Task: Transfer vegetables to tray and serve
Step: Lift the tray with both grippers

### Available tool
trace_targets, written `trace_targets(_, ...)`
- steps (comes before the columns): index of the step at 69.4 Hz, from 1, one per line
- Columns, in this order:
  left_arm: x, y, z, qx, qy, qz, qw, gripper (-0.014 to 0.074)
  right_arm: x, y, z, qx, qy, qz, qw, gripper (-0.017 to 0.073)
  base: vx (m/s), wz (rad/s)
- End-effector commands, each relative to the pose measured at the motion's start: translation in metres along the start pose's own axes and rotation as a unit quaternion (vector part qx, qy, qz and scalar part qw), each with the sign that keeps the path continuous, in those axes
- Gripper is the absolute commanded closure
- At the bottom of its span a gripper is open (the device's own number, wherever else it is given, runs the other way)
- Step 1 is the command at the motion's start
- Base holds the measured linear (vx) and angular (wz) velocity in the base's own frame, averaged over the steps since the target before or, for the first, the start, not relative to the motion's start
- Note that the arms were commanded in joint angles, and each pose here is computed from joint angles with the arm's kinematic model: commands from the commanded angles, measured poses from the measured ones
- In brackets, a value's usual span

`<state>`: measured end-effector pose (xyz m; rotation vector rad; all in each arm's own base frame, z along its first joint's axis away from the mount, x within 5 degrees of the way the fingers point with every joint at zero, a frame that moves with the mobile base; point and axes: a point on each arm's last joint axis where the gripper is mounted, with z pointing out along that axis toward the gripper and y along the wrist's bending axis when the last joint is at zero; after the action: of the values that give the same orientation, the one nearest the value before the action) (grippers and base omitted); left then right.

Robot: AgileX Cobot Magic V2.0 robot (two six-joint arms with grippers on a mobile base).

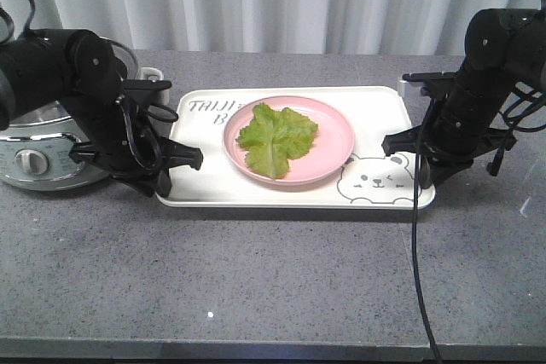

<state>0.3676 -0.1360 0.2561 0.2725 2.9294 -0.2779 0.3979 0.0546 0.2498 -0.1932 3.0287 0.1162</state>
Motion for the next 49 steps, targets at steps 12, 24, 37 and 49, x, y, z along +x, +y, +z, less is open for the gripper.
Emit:
trace_targets(12,-0.003,-0.028,-0.059,0.091,-0.123,0.003,0.988,0.0602,0.006,0.020,-0.045,-0.054,-0.065,-0.014,0.996,0.0568,0.00,0.00)
trace_targets(24,-0.001,-0.030,-0.073,0.094,-0.149,0.006,0.984,0.0602,0.010,0.020,-0.061,-0.051,-0.088,-0.017,0.995,0.0568,0.00,0.00)
trace_targets(37,0.001,-0.030,-0.073,0.094,-0.141,0.006,0.986,0.0602,0.013,0.019,-0.067,-0.043,-0.091,-0.016,0.995,0.0568,0.00,0.00)
trace_targets(49,0.000,-0.030,-0.073,0.094,-0.142,0.006,0.985,0.0602,0.014,0.018,-0.067,-0.037,-0.089,-0.018,0.995,0.0568,0.00,0.00)
